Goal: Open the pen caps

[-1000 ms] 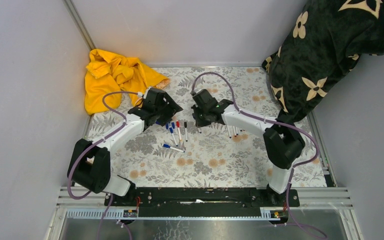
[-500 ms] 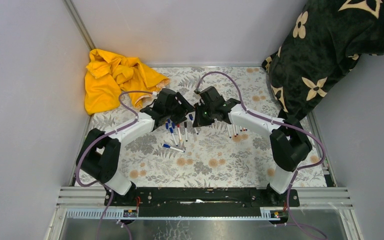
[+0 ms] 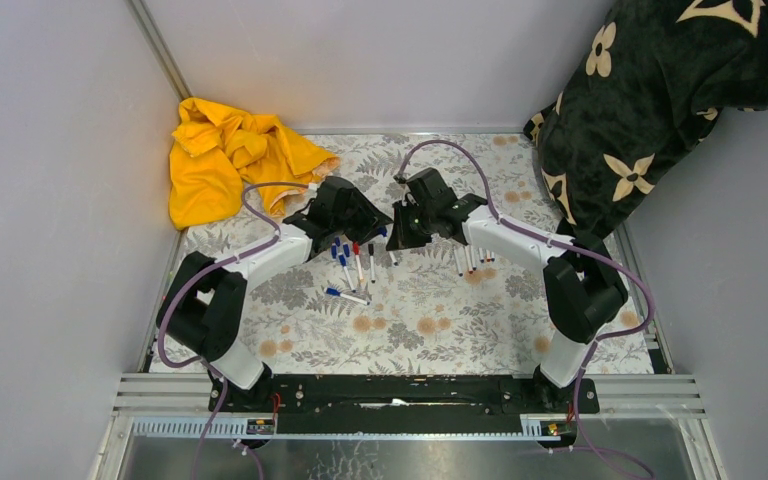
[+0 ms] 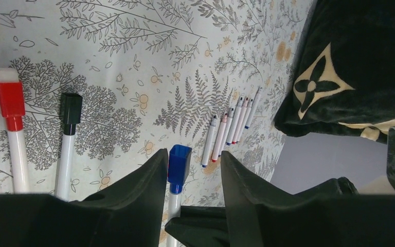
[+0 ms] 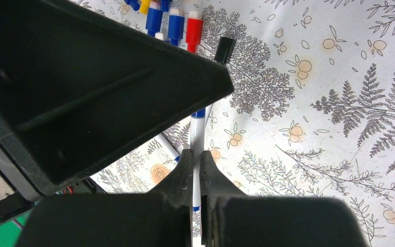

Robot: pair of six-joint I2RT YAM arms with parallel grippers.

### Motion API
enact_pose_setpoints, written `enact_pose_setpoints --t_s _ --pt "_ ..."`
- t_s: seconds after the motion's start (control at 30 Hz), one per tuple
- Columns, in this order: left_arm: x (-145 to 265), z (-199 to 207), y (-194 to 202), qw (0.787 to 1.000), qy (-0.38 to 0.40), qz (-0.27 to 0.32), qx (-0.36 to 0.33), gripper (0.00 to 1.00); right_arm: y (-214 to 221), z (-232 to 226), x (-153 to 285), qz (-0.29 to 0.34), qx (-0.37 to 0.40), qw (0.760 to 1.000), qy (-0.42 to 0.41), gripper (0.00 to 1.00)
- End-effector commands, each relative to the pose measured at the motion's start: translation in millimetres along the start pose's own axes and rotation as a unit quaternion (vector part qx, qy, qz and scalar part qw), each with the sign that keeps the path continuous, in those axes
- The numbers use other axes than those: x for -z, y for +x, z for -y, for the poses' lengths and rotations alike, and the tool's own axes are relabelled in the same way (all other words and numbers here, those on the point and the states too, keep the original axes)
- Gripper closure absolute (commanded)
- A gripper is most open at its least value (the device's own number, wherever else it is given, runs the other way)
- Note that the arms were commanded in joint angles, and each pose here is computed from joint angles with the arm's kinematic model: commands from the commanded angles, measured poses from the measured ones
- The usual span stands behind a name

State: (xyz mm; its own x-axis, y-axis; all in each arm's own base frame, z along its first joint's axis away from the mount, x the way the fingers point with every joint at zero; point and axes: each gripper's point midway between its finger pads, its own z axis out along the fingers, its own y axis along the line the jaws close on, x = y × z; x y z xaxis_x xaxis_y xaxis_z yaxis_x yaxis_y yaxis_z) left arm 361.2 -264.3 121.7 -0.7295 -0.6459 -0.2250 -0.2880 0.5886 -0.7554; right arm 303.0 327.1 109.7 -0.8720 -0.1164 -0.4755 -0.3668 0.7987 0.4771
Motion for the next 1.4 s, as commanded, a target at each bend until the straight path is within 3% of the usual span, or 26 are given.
enact_pose_setpoints --t_s 0.0,0.37,0.6,0.77,1.03,1.37 --pt "-2 23 -4 0.999 0.042 0.003 -0.006 0.53 -19 -16 20 0.034 -0.001 0.999 -0.038 1.0" --pt "1 27 0 0.998 0.057 -0.004 -0.004 0.6 -28 -21 27 0.045 -0.015 0.997 -0.059 1.0" --pt "6 32 1 0.997 0.072 -0.006 -0.002 0.78 -24 -23 30 0.045 -0.02 0.996 -0.069 1.0" --pt "9 31 2 0.997 0.076 -0.005 0.005 1.0 -26 -22 36 0.05 -0.02 0.996 -0.069 1.0" --pt "15 24 -3 0.998 0.058 0.016 0.011 1.0 -25 -21 40 0.053 -0.016 0.996 -0.066 1.0" --pt "19 18 -6 0.999 0.025 0.037 0.001 1.0 -29 -23 44 0.056 -0.01 0.996 -0.065 0.71"
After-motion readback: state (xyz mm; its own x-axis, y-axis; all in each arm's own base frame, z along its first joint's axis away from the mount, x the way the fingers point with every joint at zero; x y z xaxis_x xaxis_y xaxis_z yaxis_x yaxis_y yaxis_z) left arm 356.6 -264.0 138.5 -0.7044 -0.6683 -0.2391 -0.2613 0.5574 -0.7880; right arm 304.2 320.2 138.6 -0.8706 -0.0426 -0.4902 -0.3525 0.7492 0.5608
